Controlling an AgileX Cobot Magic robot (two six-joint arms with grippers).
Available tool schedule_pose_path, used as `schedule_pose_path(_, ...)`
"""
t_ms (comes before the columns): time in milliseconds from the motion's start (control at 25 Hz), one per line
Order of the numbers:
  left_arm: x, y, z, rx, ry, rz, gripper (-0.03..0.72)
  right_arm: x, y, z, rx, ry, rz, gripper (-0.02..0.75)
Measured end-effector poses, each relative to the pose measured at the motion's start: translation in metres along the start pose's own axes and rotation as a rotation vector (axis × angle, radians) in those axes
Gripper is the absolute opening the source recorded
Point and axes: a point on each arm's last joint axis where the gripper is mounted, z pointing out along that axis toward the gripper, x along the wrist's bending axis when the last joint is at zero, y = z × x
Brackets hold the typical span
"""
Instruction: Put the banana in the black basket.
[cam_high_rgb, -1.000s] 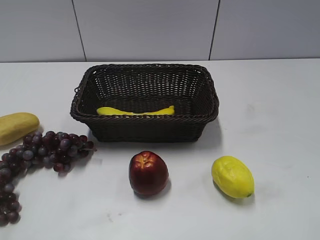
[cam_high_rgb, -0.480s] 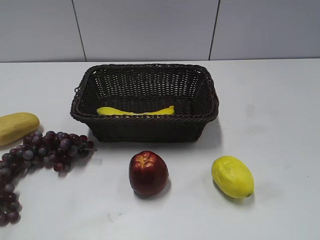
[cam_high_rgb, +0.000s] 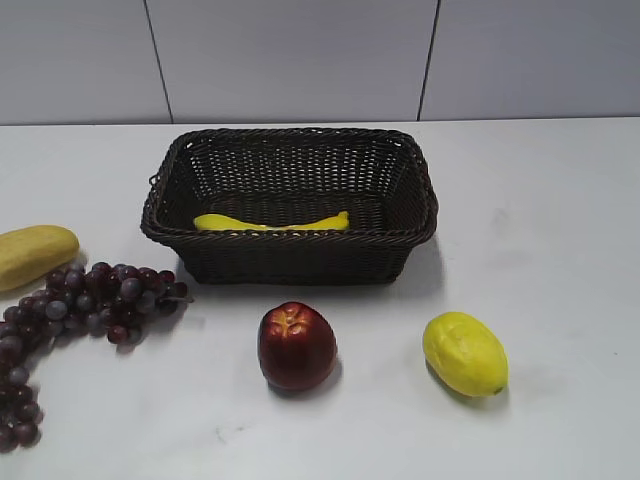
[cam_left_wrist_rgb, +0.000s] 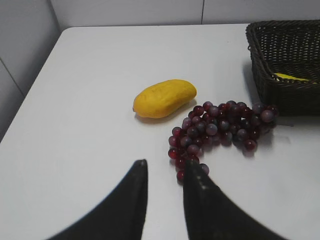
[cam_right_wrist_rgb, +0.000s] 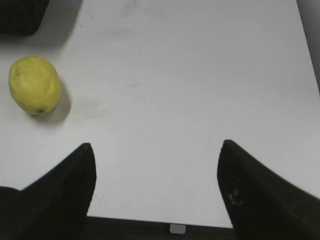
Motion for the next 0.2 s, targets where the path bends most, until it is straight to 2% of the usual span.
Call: schedule_pose_path(200,0.0,0.0,0.0,0.0,0.0,0.0,0.239,0.001,-0.008,-0.014,-0.095,-0.006,-0.004,0.573)
